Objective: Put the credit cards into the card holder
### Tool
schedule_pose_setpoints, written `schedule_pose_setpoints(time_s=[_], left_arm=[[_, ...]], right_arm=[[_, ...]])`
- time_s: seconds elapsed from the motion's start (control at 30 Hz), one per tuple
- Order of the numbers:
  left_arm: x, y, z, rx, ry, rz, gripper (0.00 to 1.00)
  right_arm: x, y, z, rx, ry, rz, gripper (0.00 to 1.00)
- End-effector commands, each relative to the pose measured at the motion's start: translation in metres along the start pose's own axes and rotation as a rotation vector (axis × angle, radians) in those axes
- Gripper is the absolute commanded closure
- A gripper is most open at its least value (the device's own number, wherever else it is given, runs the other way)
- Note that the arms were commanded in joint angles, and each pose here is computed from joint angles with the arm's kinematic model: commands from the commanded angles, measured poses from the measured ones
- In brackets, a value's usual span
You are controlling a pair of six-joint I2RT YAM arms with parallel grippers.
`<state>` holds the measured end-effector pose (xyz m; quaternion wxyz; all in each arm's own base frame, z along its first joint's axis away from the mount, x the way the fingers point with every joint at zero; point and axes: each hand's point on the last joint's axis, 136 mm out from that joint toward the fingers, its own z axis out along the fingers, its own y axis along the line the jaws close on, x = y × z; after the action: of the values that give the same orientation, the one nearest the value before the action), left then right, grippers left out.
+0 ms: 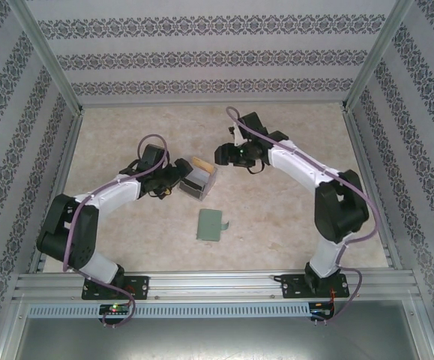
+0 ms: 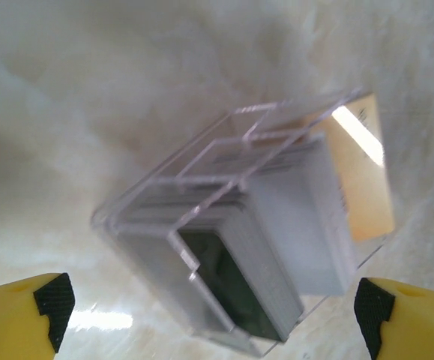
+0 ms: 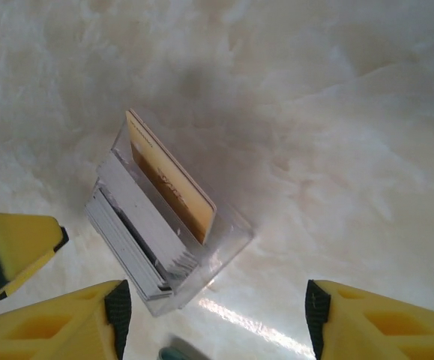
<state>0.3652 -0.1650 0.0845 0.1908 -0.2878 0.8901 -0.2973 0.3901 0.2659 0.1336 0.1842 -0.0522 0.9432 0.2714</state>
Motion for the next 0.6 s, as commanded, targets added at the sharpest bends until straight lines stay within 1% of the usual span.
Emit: schedule_pose_setpoints(time_s=[0.0,0.1,0.23,0.3,0.4,0.43,0.57], left_arm=[[-0.018,-0.021,0.013,0.144,0.001,-0.041,0.02],[-0.024,-0.032,0.024,0.21,0.025,-0.065,0.03],[-0.023,-0.034,0.033,0.206,0.057,-0.069,0.04],[-0.023,-0.032,0.037,0.2,0.061,-0.073,0.04],[-0.018,-0.041,0.044,0.236,0.097,-0.058,0.06],[-0.016,-0.043,0.047,0.244,0.112,-0.052,0.06],[-0.008,-0.062,0.058,0.281,0.159,-0.006,0.07]], right_arm=[[-0.016,0.017,0.014,-0.088,0.014,-0.005,0.34],[-0.027,0.019,0.034,-0.101,0.039,0.028,0.34],[-0.034,0.012,0.055,-0.124,0.062,0.095,0.34],[-0.036,0.011,0.058,-0.134,0.065,0.104,0.33],[-0.033,0.008,0.064,-0.169,0.09,0.144,0.34],[-0.031,0.008,0.063,-0.192,0.092,0.159,0.35],[-0.024,-0.002,0.052,-0.208,0.073,0.196,0.37]])
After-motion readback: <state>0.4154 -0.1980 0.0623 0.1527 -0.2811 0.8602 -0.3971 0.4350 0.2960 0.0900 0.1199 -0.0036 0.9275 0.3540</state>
